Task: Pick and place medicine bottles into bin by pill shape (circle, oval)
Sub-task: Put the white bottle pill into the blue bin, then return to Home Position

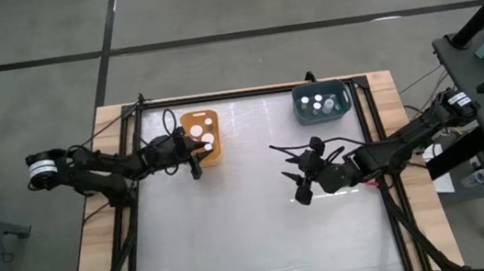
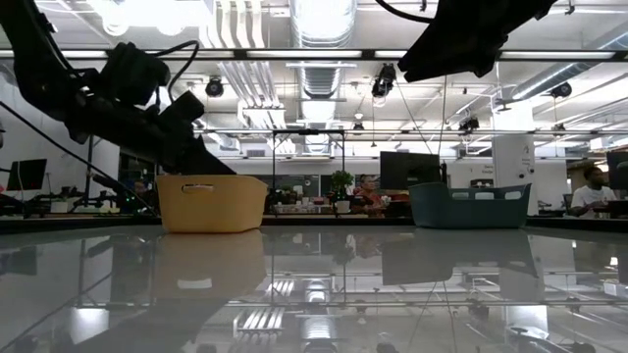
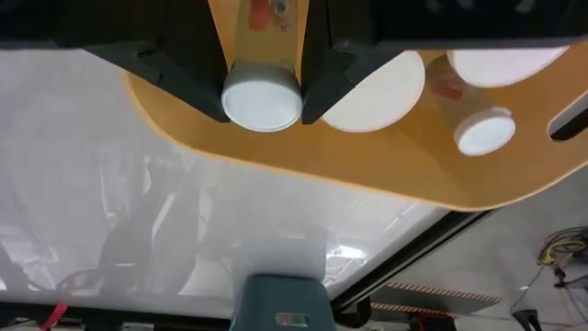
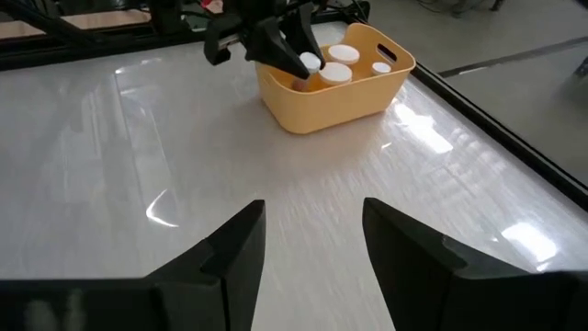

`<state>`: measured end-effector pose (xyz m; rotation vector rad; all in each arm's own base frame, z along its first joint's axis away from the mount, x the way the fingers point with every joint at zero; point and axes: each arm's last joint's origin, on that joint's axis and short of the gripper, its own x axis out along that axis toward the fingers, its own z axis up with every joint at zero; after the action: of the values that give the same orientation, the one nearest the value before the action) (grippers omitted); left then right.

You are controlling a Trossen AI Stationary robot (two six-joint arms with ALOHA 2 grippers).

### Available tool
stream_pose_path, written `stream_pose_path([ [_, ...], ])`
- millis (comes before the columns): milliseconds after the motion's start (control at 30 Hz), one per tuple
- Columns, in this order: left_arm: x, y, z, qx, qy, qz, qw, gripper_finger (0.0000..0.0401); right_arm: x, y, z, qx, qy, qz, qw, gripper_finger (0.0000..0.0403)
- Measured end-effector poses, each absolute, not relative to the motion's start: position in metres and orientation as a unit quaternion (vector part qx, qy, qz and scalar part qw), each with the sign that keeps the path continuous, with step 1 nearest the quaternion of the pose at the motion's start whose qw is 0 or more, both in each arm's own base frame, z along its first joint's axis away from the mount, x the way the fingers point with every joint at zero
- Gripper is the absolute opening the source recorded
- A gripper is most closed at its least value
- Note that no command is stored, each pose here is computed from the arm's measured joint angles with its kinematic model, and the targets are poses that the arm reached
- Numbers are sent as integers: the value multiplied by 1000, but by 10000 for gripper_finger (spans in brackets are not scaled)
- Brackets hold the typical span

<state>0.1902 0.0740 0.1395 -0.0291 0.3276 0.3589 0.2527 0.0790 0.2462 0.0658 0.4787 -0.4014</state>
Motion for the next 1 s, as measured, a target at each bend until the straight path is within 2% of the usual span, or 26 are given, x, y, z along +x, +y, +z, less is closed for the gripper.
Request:
stream_pose_path([
  [400,190,74,138,-15,165,185,969,106,253,79,246,32,235,-197,951,176],
  [767,190,74,138,-14,168,186,968,171,253,79,246,32,235,-197,951,176],
  [1000,191,75,139,-14,167,186,968,180,253,79,246,32,235,-197,951,176],
])
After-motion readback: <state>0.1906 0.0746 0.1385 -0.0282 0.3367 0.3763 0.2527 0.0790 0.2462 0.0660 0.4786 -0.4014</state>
